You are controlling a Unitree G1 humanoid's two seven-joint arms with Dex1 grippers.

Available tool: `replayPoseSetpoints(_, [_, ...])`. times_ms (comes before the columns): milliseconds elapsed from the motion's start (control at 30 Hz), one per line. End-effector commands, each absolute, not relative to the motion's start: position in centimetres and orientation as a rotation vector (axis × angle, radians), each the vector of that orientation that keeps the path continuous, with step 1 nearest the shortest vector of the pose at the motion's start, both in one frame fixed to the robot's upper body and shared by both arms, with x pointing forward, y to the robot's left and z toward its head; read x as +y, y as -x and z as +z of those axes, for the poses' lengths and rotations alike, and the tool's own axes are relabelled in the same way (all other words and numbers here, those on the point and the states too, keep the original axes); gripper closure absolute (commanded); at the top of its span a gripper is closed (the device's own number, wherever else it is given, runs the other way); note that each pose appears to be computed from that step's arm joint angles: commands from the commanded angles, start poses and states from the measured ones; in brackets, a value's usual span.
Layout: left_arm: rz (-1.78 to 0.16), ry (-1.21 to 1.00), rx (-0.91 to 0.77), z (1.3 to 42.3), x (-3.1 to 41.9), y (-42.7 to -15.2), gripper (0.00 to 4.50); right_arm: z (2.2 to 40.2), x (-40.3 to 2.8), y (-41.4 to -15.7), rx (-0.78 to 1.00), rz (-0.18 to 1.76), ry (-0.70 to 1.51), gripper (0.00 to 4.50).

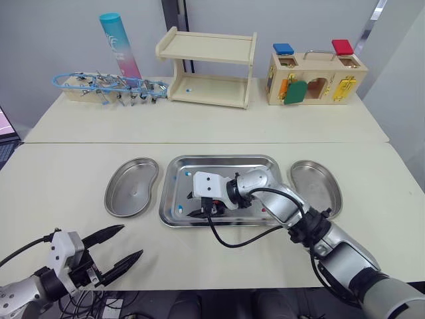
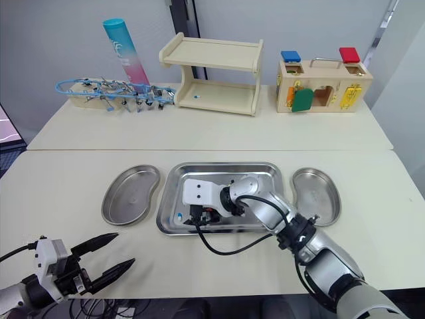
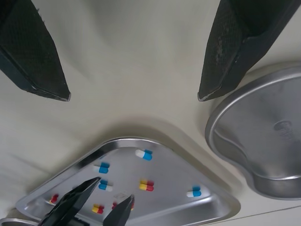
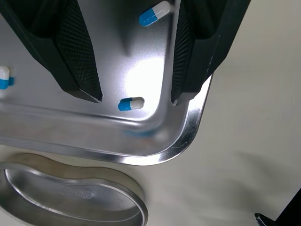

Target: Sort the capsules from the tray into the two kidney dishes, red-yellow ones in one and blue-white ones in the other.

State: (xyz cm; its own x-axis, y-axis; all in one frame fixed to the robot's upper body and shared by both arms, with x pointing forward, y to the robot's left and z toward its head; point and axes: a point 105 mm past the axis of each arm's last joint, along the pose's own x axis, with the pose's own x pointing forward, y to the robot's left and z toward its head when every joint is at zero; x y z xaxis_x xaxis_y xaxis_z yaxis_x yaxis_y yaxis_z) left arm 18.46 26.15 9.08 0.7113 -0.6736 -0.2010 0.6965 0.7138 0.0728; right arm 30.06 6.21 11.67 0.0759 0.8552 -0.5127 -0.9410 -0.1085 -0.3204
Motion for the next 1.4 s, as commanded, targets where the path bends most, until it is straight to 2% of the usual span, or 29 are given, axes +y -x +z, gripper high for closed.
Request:
replayPoseSetpoints(33, [-0.778,-0.167,0.139,10.6,25.3,-18.9,0.00,12.5,7.8,-30.2,0.095,1.548,0.736,1.98])
replayPoseSetpoints(400, [-0.774,-0.177,0.142,13.0,23.0,-20.2,0.00,10.7,10.1,-31.1,0.131,1.587,0.757,1.98])
replayPoseSetpoints(700, [-0.701,-0.166,0.188,12.5,25.1,-19.8,0.00,10.1,9.6,-32.0,0.169,1.570,0.752,1.98])
replayPoseSetpoints(1200, [-0.695,-0.169,0.183,13.4,24.3,-20.1,0.00,9.6,10.3,-31.1,0.161,1.611,0.742,1.98])
replayPoseSetpoints(1300, [-0.693,-0.168,0.185,13.4,24.4,-20.1,0.00,9.4,10.3,-30.9,0.170,1.616,0.737,2.62])
replayPoseSetpoints(1400, [-0.685,-0.170,0.187,13.4,24.6,-20.2,0.00,9.4,10.4,-31.0,0.172,1.612,0.731,3.45])
